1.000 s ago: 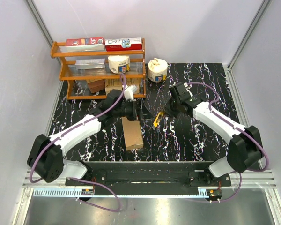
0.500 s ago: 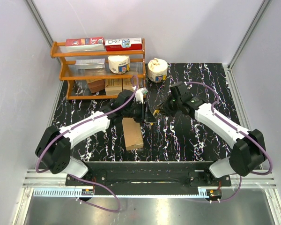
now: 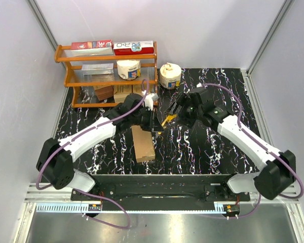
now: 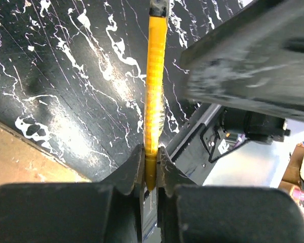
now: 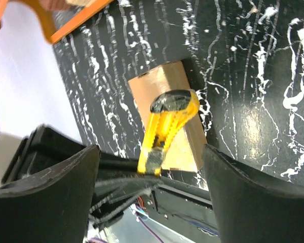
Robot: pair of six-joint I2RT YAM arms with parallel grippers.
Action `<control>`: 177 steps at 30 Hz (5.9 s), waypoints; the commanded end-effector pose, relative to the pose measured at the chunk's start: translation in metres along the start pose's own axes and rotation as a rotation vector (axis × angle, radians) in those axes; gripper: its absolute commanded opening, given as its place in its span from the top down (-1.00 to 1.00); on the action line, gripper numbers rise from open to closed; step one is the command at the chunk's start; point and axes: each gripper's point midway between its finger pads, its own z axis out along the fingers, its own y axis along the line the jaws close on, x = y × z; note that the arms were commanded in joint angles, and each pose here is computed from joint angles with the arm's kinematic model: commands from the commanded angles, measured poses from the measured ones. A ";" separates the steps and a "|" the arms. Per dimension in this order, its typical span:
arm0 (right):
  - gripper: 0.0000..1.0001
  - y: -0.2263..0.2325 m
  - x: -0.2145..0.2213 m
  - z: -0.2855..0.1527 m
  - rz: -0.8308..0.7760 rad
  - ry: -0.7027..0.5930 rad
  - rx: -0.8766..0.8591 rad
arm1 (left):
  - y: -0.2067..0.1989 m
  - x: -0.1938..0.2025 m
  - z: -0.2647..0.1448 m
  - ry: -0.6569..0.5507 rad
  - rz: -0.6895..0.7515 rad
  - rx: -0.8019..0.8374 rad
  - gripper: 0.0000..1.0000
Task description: Unpack the express box
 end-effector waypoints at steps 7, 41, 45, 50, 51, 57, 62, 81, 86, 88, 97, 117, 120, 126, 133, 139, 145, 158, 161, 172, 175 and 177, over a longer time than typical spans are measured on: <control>-0.99 0.090 0.006 -0.125 -0.527 -0.065 -0.483 | -0.097 -0.021 -0.105 -0.026 0.186 0.450 1.00; -0.02 0.139 0.069 -0.197 -0.605 0.287 -0.936 | -0.143 -0.022 -0.134 0.039 0.211 0.705 1.00; 0.11 0.136 0.071 -0.193 -0.607 0.306 -0.933 | -0.135 -0.019 -0.131 0.059 0.213 0.675 1.00; 0.14 0.132 0.073 -0.187 -0.608 0.323 -0.920 | -0.132 -0.020 -0.130 0.064 0.206 0.671 1.00; 0.14 0.131 0.074 -0.186 -0.609 0.325 -0.918 | -0.131 -0.020 -0.131 0.066 0.206 0.670 1.00; 0.16 0.128 0.074 -0.184 -0.625 0.321 -0.911 | -0.125 -0.020 -0.130 0.064 0.189 0.656 1.00; 0.00 0.126 0.076 -0.184 -0.638 0.328 -0.915 | -0.122 -0.023 -0.132 0.057 0.176 0.651 1.00; 0.39 0.123 0.074 -0.172 -0.652 0.323 -0.901 | -0.129 -0.026 -0.132 0.040 0.127 0.722 1.00; 1.00 0.120 0.070 -0.162 -0.642 0.307 -0.863 | -0.129 -0.025 -0.132 0.047 0.126 0.726 0.62; 1.00 0.117 0.066 -0.155 -0.635 0.282 -0.823 | -0.128 -0.025 -0.132 0.047 0.130 0.728 0.09; 1.00 0.079 0.020 -0.112 -0.610 -0.011 -0.510 | -0.028 -0.076 -0.127 -0.215 -0.070 0.287 -0.75; 1.00 0.028 0.022 0.001 -0.624 -0.414 -0.048 | 0.169 0.050 -0.063 -0.084 -0.532 -0.413 -0.71; 1.00 0.032 0.026 0.010 -0.632 -0.465 -0.024 | 0.168 0.044 -0.055 -0.098 -0.524 -0.367 -0.76; 1.00 0.037 0.032 0.028 -0.655 -0.500 0.011 | 0.175 0.041 -0.042 -0.070 -0.537 -0.358 -0.72; 1.00 0.049 0.040 0.047 -0.730 -0.477 -0.002 | 0.173 0.034 -0.026 -0.034 -0.540 -0.287 -0.65; 1.00 0.054 0.042 0.059 -0.754 -0.466 0.004 | 0.173 0.033 -0.021 -0.017 -0.539 -0.273 -0.73; 1.00 0.052 0.044 0.068 -0.760 -0.455 0.026 | 0.178 0.043 -0.018 0.013 -0.570 -0.286 -0.46; 1.00 0.035 0.048 0.076 -0.771 -0.427 0.092 | 0.182 0.053 -0.015 0.038 -0.598 -0.296 -0.07; 1.00 0.031 0.052 0.080 -0.777 -0.407 0.097 | 0.183 0.055 -0.014 0.044 -0.603 -0.298 -0.04; 1.00 0.026 0.056 0.084 -0.777 -0.382 0.105 | 0.184 0.058 -0.014 0.049 -0.611 -0.306 0.00; 1.00 0.023 0.059 0.087 -0.771 -0.367 0.111 | 0.184 0.058 -0.014 0.048 -0.622 -0.307 0.01; 1.00 0.021 0.061 0.088 -0.764 -0.355 0.118 | 0.184 0.059 -0.014 0.046 -0.630 -0.309 0.01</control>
